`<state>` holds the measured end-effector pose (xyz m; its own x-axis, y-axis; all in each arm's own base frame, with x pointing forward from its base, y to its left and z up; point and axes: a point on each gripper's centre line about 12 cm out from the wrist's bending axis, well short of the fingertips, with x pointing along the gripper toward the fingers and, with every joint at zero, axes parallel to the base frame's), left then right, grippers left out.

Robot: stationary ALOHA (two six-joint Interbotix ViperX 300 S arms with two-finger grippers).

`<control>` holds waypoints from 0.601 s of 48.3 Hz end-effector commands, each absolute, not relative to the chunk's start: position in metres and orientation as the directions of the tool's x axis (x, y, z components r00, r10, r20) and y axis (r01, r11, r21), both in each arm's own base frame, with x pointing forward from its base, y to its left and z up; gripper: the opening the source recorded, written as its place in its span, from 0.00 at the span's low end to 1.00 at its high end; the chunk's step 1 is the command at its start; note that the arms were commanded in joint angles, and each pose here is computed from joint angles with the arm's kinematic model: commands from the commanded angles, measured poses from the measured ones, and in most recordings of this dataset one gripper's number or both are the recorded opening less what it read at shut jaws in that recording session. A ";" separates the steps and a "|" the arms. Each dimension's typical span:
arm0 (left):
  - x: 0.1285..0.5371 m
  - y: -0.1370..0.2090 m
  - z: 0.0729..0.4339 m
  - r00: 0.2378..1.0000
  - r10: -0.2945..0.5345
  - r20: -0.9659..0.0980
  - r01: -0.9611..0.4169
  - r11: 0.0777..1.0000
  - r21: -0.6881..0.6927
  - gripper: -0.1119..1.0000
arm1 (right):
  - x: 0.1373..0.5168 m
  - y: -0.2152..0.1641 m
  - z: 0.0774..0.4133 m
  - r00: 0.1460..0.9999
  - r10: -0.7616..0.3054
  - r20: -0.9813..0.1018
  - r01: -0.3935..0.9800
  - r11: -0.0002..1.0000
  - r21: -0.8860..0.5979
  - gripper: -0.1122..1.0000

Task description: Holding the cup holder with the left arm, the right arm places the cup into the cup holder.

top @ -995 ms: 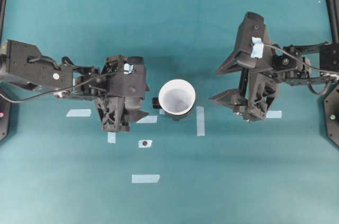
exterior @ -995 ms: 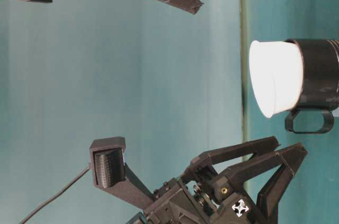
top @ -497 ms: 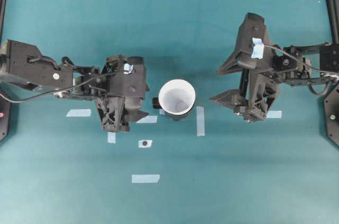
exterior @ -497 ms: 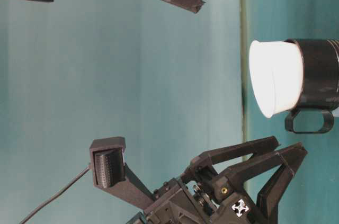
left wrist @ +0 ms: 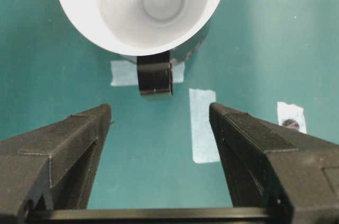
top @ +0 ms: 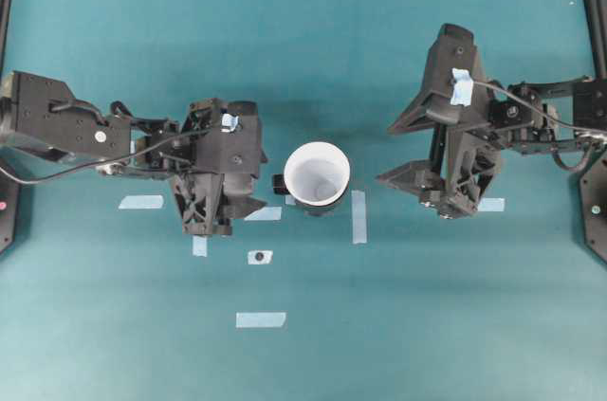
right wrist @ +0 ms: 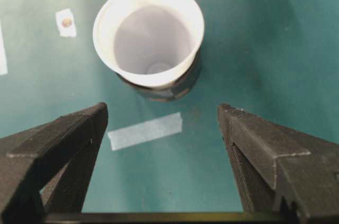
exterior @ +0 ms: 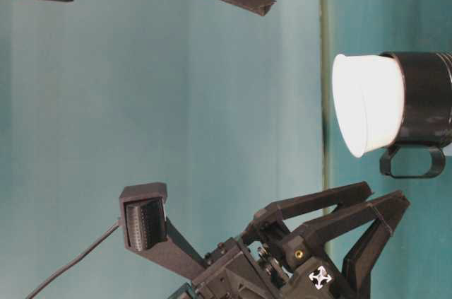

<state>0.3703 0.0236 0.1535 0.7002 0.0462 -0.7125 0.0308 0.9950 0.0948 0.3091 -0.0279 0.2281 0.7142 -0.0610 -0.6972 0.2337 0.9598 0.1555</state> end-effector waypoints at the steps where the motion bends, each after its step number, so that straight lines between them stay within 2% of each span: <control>1: 0.376 0.023 0.167 0.732 0.046 -0.679 0.029 0.995 0.099 0.83 | 0.307 -0.027 0.244 0.753 -0.063 -0.655 0.218 0.963 0.157 0.90; 29: 0.377 0.023 0.168 0.734 0.046 -0.677 0.028 0.995 0.098 0.83 | 0.307 -0.027 0.245 0.756 -0.063 -0.652 0.219 0.962 0.162 0.90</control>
